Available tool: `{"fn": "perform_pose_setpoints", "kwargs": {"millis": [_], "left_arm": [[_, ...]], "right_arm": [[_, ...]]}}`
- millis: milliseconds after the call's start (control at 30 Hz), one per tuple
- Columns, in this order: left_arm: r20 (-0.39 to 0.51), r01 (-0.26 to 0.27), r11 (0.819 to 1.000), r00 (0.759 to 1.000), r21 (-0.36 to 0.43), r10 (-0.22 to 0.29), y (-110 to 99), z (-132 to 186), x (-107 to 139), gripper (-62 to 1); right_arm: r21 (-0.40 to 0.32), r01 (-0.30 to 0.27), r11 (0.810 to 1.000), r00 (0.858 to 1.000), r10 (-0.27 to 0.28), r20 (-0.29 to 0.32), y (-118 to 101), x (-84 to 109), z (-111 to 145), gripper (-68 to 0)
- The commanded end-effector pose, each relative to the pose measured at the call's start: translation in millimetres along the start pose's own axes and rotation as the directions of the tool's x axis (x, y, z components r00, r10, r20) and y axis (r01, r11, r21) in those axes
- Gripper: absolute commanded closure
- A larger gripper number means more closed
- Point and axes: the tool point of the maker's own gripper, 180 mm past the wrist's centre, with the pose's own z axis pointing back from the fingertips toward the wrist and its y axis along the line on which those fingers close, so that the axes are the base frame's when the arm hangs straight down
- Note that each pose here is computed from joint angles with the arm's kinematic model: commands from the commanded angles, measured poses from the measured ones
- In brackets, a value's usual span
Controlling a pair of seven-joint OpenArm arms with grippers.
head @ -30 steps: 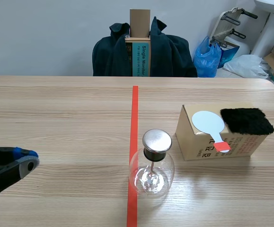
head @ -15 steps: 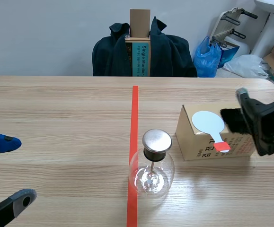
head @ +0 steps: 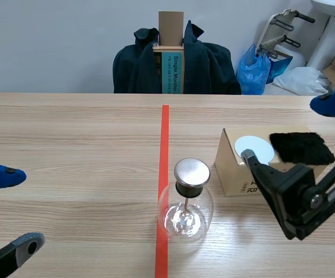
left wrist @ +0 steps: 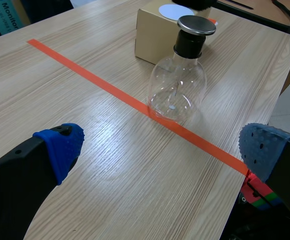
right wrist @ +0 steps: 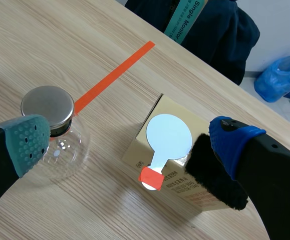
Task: Do the electroscope experiment.
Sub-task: 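Return to the home posture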
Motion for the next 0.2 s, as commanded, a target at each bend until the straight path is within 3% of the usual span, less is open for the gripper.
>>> {"fn": "perform_pose_setpoints", "kwargs": {"millis": [0,167], "left_arm": [[0.037,-0.003,1.000,0.999,0.001,0.003,0.8,-1.9,8.3,-62.3],[0.037,-0.003,1.000,0.999,0.001,0.003,0.8,-1.9,8.2,-62.3]], "right_arm": [[0.003,-0.008,1.000,1.000,0.008,0.012,-1.3,2.8,-0.6,-67.9],[0.001,-0.004,1.000,1.000,0.004,-0.022,-1.3,-3.4,-0.5,-67.9]]}}
